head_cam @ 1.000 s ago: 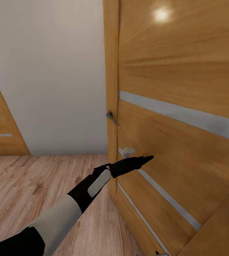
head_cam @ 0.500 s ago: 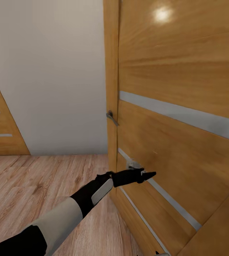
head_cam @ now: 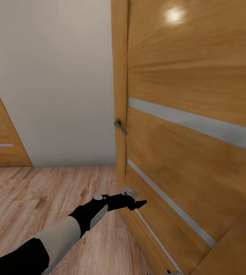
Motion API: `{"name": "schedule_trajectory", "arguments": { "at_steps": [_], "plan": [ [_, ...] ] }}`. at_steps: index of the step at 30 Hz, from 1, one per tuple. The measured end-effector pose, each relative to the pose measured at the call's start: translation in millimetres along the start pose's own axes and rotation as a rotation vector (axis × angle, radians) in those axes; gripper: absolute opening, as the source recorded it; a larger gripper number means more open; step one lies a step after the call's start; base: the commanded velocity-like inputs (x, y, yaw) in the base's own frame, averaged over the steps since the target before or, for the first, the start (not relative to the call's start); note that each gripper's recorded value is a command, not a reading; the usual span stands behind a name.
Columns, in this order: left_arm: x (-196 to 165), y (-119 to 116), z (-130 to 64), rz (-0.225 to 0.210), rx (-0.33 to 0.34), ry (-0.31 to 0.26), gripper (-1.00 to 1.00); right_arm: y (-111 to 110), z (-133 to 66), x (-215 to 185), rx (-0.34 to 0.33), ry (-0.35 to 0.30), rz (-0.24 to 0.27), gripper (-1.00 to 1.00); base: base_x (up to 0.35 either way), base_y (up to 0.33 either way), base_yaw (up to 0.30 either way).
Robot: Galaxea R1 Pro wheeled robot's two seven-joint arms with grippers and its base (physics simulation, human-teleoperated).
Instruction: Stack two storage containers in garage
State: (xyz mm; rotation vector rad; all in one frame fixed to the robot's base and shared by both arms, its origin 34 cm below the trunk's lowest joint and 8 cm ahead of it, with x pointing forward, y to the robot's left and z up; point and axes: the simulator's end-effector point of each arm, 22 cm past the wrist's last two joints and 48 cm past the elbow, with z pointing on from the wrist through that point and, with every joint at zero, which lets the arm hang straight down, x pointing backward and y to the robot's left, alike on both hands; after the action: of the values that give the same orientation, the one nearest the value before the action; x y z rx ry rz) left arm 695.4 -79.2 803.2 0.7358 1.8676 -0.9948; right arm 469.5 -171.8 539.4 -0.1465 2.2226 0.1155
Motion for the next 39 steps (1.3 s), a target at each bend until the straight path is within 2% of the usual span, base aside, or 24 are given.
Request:
{"name": "schedule_trajectory", "arguments": {
  "at_steps": [1, 4, 8, 10, 12, 14, 15, 19, 22, 30, 39],
  "plan": [
    [-14, -32, 16.9, 0.007, 0.059, -0.026, 1.0, 0, 0.1, 0, 0.0, 0.0, 0.0, 1.0, 0.0, 0.0, 0.0],
    [-28, -46, 22.7, 0.015, 0.084, -0.035, 1.0, 0, 0.1, 0, 0.0, 0.0, 0.0, 1.0, 0.0, 0.0, 0.0],
    [-67, -77, 27.7, 0.052, 0.134, -0.076, 1.0, 0, 0.0, 0, 0.0, 0.0, 0.0, 1.0, 0.0, 0.0, 0.0],
    [-91, -95, 27.5, 0.073, 0.165, -0.113, 1.0, 0, 0.0, 0, 0.0, 0.0, 0.0, 1.0, 0.0, 0.0, 0.0],
    [-107, -108, 26.0, 0.07, 0.19, -0.144, 1.0, 0, 0.0, 0, 0.0, 0.0, 0.0, 1.0, 0.0, 0.0, 0.0],
    [-111, -112, 25.3, 0.042, 0.2, -0.153, 1.0, 0, 0.1, 0, 0.0, 0.0, 0.0, 1.0, 0.0, 0.0, 0.0],
    [-116, -113, 24.6, -0.008, 0.207, -0.167, 1.0, 0, 0.0, 0, 0.0, 0.0, -0.001, 1.0, 0.0, 0.0, 0.0],
    [-142, -125, 20.3, -0.08, 0.231, -0.227, 1.0, 0, 0.1, 0, 0.0, 0.0, 0.0, 1.0, 0.0, 0.0, 0.0],
    [-170, -145, 13.6, -0.077, 0.265, -0.279, 1.0, 0, 0.1, 0, 0.0, 0.0, 0.0, 1.0, 0.0, 0.0, 0.0],
    [-165, -145, 15.2, -0.129, 0.262, -0.237, 1.0, 0, 0.1, 0, -0.001, 0.0, -0.001, 1.0, 0.0, 0.0, -0.082],
    [-161, -143, 16.7, -0.136, 0.258, -0.221, 1.0, 0, 0.0, 0, -0.001, 0.0, -0.001, 1.0, 0.008, 0.0, -0.035]
  ]
}}
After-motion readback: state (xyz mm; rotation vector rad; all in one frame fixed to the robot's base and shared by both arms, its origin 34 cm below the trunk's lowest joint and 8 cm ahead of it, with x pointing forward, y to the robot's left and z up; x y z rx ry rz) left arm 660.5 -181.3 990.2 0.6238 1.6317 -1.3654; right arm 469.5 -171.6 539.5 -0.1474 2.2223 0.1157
